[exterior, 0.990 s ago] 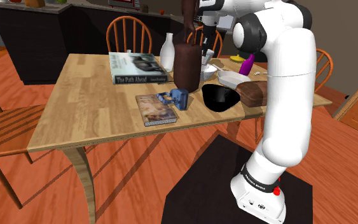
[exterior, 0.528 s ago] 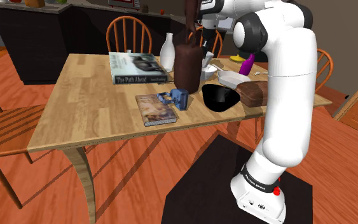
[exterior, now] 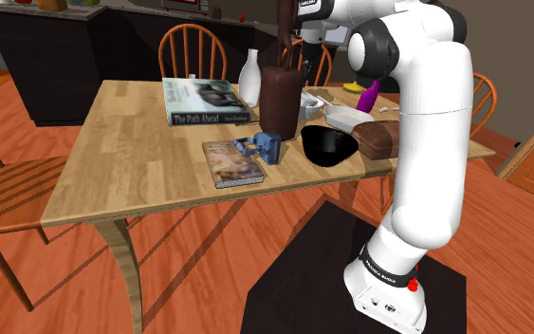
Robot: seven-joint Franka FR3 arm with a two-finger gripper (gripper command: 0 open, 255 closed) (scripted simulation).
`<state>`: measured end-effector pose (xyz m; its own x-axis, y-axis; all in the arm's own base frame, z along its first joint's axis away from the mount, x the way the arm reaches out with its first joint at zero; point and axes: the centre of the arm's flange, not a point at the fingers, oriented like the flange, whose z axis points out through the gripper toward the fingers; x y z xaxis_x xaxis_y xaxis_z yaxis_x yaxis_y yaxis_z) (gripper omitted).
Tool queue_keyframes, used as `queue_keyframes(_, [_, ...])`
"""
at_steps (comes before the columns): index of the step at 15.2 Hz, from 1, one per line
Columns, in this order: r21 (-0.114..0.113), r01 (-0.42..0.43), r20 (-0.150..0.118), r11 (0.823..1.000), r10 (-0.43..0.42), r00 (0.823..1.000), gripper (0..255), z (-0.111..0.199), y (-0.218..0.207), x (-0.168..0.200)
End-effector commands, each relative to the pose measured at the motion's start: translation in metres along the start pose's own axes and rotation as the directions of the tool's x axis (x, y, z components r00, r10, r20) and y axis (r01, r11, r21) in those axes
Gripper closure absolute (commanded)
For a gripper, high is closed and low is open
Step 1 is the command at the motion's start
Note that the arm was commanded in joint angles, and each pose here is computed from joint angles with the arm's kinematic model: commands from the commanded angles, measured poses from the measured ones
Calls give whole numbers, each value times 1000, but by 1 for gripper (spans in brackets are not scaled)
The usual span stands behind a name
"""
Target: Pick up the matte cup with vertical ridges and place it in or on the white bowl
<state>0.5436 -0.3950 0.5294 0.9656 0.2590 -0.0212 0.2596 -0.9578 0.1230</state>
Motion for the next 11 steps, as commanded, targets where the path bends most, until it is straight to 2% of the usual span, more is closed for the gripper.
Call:
queue_keyframes(1, [0,0,0,1000,0,1000,0,-13,0,0])
queue_keyframes(4, [0,1,0,1000,-1,1000,0,-50,0,0])
queue_keyframes(11, [0,0,0,1000,0,1000,0,-50,0,0])
